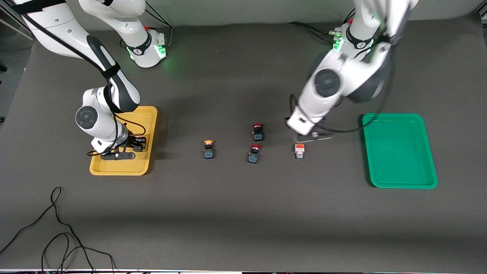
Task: Place green and yellow buttons in trays
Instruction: 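Place the yellow button in the yellow tray while the left gripper places the green button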
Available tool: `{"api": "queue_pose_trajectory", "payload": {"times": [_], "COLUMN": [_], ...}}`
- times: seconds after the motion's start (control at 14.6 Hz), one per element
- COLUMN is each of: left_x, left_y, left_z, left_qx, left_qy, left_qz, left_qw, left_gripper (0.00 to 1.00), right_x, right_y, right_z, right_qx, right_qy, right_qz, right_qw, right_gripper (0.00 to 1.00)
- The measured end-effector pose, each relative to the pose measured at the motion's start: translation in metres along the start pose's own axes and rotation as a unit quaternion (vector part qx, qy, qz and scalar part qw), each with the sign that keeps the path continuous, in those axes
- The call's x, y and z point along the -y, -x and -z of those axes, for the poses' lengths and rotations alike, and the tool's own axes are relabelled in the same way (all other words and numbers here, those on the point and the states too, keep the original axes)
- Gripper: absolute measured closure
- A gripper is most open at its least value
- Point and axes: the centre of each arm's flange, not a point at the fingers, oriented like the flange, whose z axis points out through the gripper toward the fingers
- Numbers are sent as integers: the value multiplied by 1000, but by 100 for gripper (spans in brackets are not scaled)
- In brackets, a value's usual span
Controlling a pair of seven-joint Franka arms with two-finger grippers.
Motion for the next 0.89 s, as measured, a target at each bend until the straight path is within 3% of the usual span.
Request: {"api": "queue_pose_trajectory", "payload": {"times": [0.34,0.62,0.89], "left_x": [182,311,319], "left_y": [-75,-108,-123], "left_z": [24,-8,-114], "left_qx": [31,33,16], "left_qy": [-6,-26,-31], "left_qz": [5,-18,-38], "left_qw": [1000,999,999], "left_gripper": [59,59,59], "right_x": [-3,-1,58], "right_y": [-4,-17,-33], "right_z": [19,81,146], "right_qx": [-6,-16,-12], "right_qy": [4,16,16], "right_qz": [-2,-6,-35], "right_qw": [1000,1000,999], "right_gripper": [0,0,0]}}
